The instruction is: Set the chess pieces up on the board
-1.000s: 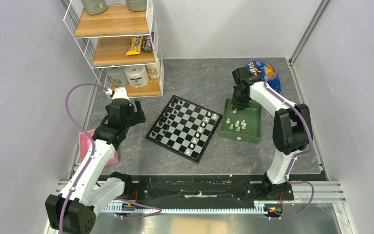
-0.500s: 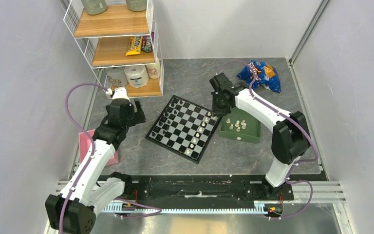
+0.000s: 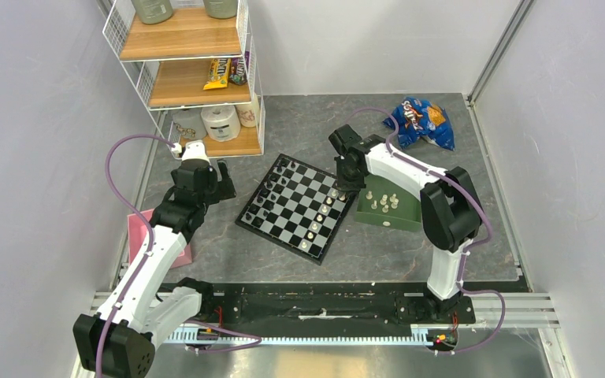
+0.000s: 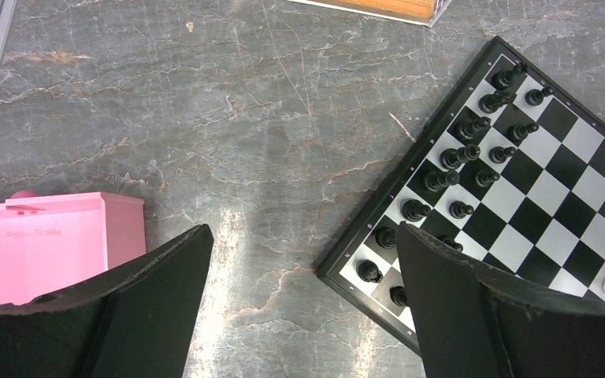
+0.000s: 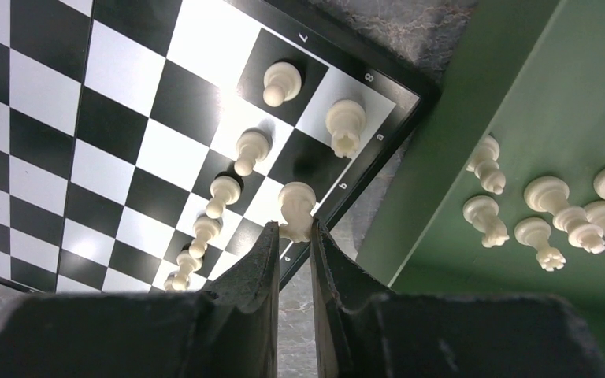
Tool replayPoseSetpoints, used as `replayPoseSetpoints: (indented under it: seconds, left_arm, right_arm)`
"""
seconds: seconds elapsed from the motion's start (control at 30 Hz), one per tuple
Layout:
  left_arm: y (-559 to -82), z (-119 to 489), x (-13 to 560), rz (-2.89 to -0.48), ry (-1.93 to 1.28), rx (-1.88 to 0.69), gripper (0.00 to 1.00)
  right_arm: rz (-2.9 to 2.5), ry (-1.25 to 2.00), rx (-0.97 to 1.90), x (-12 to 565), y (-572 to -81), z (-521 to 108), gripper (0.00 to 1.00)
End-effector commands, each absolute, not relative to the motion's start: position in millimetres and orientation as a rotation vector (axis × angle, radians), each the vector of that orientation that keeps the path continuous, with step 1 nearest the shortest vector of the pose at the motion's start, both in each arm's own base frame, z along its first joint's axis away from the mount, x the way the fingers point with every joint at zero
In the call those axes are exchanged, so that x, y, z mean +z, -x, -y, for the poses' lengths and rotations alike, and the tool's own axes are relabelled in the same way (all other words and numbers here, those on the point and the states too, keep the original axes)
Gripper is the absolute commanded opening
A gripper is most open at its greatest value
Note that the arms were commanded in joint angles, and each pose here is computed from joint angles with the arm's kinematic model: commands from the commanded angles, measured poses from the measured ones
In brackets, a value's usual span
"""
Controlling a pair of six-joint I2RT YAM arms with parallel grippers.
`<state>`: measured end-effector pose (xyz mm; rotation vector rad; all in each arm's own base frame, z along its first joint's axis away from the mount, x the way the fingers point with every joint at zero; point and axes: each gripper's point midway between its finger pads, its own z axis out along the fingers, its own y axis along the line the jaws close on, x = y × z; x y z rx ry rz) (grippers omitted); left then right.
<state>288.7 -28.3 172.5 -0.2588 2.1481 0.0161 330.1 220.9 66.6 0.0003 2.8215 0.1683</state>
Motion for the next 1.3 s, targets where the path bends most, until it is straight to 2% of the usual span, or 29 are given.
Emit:
replayPoseSetpoints:
  seconds: [0.0, 0.83, 0.9, 1.03, 1.27]
  left_arm:
    - [-292.2, 28.1, 183.9, -2.114, 0.25, 0.008, 0.94]
    - [-292.7, 29.0, 182.9, -2.119, 0.248, 0.005, 0.94]
    - [-292.4, 28.2, 183.2, -2.116, 0.25, 0.008, 0.94]
    - [-292.2, 28.0, 183.7, -2.114, 0.251, 0.009, 0.94]
    - [-292.3, 28.0, 183.4, -2.115, 0.249, 0.01, 0.94]
  right_arm:
    - [-2.767, 0.002, 0.203, 77.8, -348.1, -230.4, 0.03]
    - [-2.795, 0.009, 0.108, 58.7, -352.7, -223.6, 0.07]
    - [-2.793, 0.01, 0.104, 59.4, -352.9, -222.7, 0.1]
    - [-2.785, 0.021, 0.109, 63.0, -353.5, -223.1, 0.25]
    - [-2.769, 0.032, 0.129, 72.6, -355.4, -225.1, 0.42]
